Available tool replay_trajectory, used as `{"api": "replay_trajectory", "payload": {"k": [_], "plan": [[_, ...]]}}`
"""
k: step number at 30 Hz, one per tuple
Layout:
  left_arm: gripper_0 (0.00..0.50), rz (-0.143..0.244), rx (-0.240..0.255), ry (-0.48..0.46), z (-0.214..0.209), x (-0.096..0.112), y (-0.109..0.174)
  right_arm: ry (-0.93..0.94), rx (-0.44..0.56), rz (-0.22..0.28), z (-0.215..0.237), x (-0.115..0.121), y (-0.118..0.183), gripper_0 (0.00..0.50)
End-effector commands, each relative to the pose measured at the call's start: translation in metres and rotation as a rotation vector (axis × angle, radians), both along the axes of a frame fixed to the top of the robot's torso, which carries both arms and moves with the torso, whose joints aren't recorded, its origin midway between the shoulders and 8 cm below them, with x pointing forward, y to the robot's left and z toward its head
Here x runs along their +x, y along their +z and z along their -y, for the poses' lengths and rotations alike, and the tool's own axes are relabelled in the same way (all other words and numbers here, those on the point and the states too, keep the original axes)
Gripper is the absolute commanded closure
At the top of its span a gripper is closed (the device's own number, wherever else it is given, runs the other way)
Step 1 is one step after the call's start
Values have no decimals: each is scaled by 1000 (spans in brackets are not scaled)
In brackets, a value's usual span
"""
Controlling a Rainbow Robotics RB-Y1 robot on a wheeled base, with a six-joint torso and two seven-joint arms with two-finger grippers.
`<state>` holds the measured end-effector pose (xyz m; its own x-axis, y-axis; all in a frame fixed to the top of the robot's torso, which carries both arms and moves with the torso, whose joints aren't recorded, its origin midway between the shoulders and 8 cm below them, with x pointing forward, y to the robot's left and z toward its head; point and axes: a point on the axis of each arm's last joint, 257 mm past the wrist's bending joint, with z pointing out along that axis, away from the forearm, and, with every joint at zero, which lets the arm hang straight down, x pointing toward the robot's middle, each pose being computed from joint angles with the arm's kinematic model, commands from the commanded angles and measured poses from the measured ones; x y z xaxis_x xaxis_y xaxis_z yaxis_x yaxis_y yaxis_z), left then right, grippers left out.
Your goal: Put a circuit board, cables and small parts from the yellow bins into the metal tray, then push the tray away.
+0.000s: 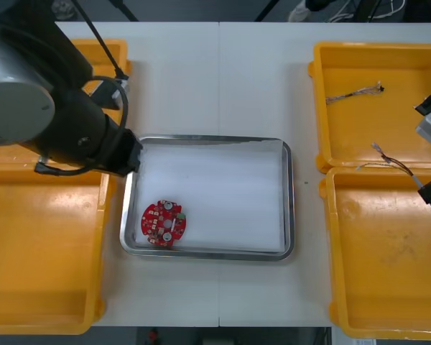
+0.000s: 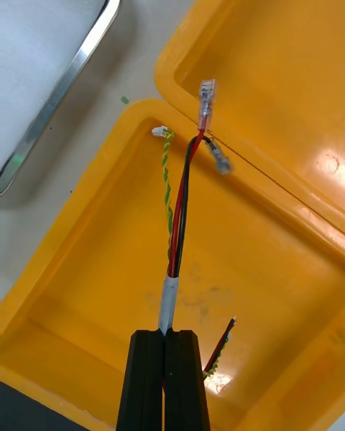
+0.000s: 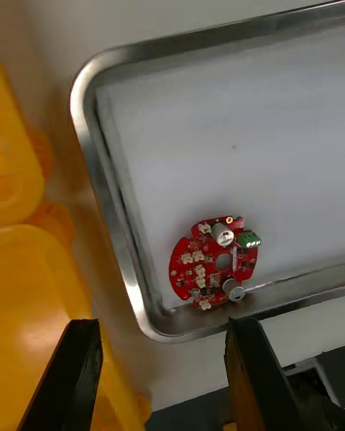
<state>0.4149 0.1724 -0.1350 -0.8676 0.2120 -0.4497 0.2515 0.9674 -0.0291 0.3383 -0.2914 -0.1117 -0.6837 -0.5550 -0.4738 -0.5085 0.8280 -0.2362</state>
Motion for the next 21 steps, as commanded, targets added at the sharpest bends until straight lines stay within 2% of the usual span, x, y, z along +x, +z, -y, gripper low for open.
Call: {"api": "replay_trajectory", "payload": {"k": [1, 6, 12, 17, 19, 21], "plan": [[0, 68, 48, -36, -31, 17, 40, 120, -67, -2, -15, 1, 7, 500], [0, 79, 44, 14, -62, 38, 62, 243, -101, 14, -46, 3, 13, 500], [0, 83, 76, 81, -96, 69, 80, 397, -165, 17, -85, 6, 11, 500], [0, 62, 89, 150, -120, 85, 83, 505, -186, 37, -123, 9, 5, 500], [0, 37, 81, 193, -130, 89, 78, 552, -192, 59, -144, 13, 5, 500], [0, 42, 65, 223, -137, 98, 76, 596, -207, 72, -161, 17, 5, 500]]}}
